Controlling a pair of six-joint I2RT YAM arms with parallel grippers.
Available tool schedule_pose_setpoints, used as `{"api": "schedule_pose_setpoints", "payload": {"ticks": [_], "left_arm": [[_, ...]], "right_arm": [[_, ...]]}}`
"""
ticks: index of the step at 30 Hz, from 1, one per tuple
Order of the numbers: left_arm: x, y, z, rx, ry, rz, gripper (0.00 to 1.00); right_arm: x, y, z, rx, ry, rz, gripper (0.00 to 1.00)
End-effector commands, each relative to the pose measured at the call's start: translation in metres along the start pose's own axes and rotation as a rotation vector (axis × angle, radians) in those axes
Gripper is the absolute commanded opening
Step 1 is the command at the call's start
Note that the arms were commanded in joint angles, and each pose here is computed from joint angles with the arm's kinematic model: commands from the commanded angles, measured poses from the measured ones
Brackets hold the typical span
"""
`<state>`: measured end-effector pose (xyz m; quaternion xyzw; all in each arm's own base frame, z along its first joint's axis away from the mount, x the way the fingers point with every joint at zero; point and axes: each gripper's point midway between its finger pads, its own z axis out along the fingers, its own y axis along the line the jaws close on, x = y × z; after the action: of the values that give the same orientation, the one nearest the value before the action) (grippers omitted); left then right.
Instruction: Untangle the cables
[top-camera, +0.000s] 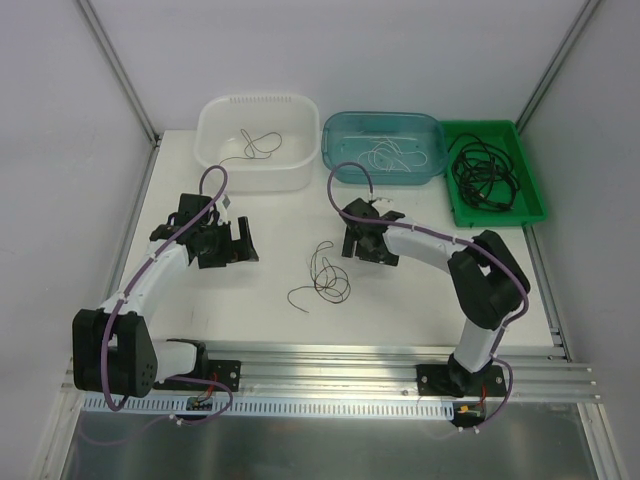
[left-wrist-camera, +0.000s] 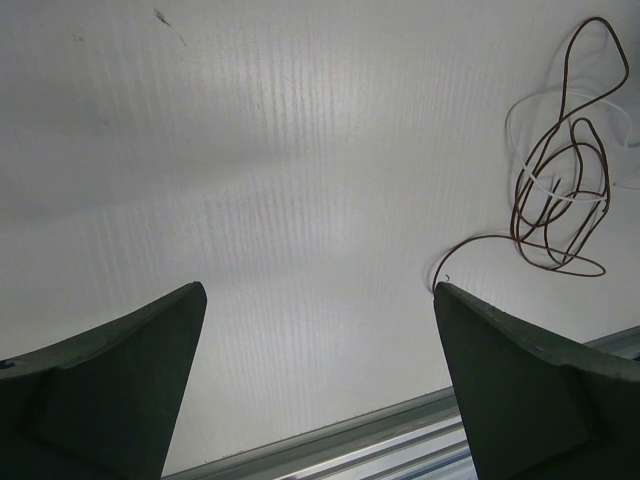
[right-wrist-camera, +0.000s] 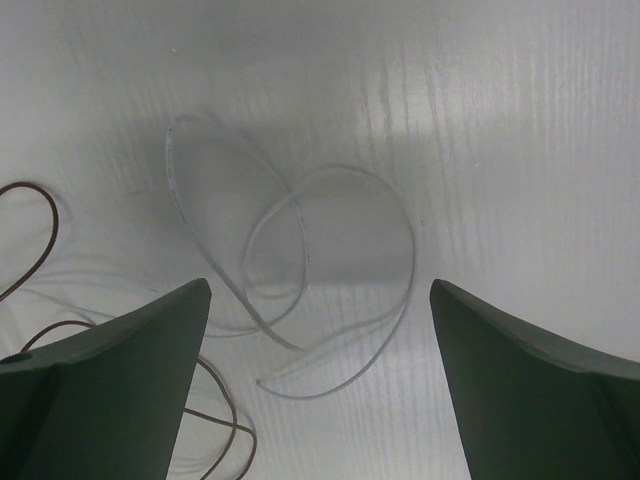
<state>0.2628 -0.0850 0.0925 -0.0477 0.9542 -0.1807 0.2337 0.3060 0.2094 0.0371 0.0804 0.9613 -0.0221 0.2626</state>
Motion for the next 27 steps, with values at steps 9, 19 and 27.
{"api": "schedule_pose_setpoints", "payload": {"ticks": [9, 19, 27], "left_arm": [[-0.003, -0.002, -0.005, 0.016, -0.026, 0.015, 0.99], [-0.003, 0.0, -0.004, 0.007, -0.024, 0.018, 0.99], [-0.002, 0.001, -0.004, 0.006, -0.02, 0.017, 0.99]], "right_arm": [[0.019, -0.012, 0.028, 0.07, 0.056, 0.084, 0.91], [0.033, -0.023, 0.036, 0.104, 0.089, 0.059, 0.31], [-0.002, -0.032, 0.01, 0.103, -0.017, -0.015, 0.01]]}}
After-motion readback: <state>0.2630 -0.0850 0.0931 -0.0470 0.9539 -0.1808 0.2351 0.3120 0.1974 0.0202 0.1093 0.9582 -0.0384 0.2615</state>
